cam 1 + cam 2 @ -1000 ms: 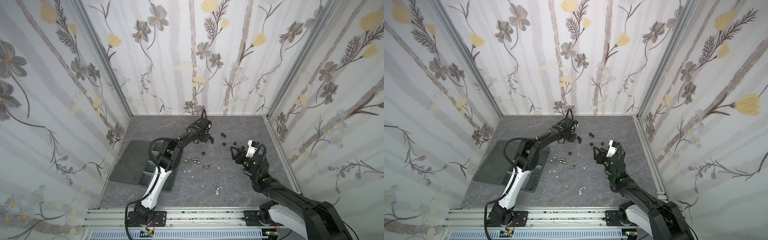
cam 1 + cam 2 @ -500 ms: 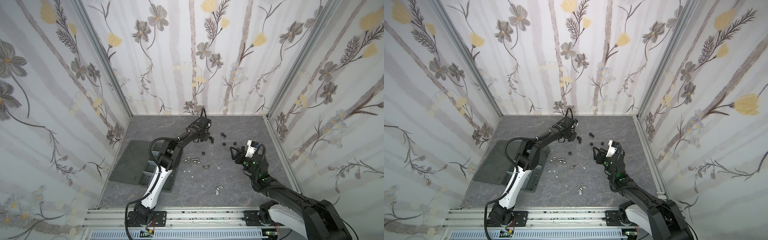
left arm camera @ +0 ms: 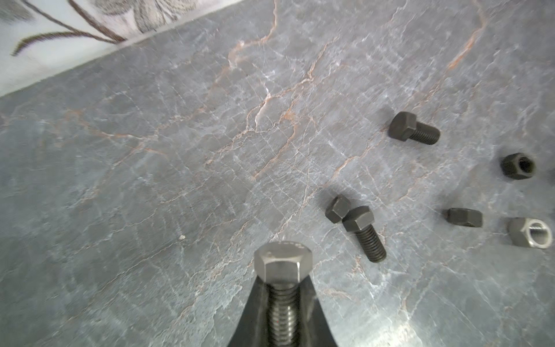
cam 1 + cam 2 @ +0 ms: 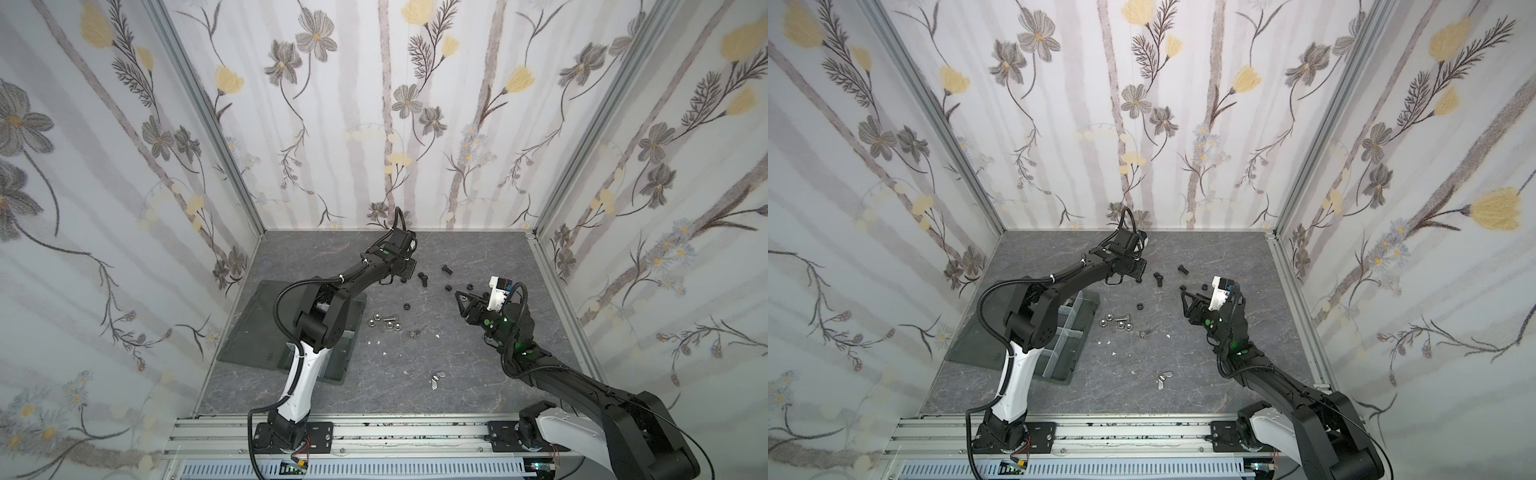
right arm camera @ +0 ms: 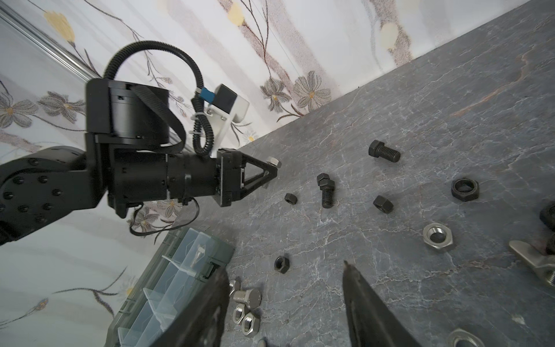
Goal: Sort the screws and nuts into containers
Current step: 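Close the left gripper on the silver bolt and lift it, then carry the silver bolt into an organizer compartment and open the left gripper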
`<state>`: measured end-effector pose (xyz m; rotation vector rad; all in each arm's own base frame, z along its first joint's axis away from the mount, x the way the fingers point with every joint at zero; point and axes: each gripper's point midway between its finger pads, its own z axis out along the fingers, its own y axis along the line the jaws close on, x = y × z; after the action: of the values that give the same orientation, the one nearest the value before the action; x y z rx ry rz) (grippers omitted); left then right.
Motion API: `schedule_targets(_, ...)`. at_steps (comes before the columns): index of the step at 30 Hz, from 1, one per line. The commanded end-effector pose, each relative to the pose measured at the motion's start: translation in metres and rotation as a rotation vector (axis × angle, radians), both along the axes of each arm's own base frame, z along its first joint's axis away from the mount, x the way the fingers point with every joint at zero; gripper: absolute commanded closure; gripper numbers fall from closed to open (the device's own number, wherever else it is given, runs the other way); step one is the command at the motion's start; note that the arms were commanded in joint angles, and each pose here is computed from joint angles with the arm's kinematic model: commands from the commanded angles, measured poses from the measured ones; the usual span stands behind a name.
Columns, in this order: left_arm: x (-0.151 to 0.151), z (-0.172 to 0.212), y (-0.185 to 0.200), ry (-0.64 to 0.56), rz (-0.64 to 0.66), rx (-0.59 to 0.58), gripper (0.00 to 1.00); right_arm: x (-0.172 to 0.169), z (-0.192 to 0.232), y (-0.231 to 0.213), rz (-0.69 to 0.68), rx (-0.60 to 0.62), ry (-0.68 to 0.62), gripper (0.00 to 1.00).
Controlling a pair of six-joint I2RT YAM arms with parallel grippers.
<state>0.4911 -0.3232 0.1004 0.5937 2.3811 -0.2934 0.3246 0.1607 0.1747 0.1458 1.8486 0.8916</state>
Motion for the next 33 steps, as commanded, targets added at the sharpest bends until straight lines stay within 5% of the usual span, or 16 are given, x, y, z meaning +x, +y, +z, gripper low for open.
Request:
schedule_targets(1,-0.004,0.023,0.006,-0.047,0.039,-0.050,0.88,-0.001,0.004,0.015,0.075,0.006,0.000,0.39)
schedule_targets(15,-0.051,0.048,0.045,-0.044,0.126,-0.098,0.90,-0.004,-0.002,0.051,0.163,-0.082,0.039,0.39)
schedule_targets(33,-0.097,0.027,0.182,-0.024,0.508,-0.152,0.90,-0.020,-0.012,0.063,0.218,-0.128,0.063,0.38)
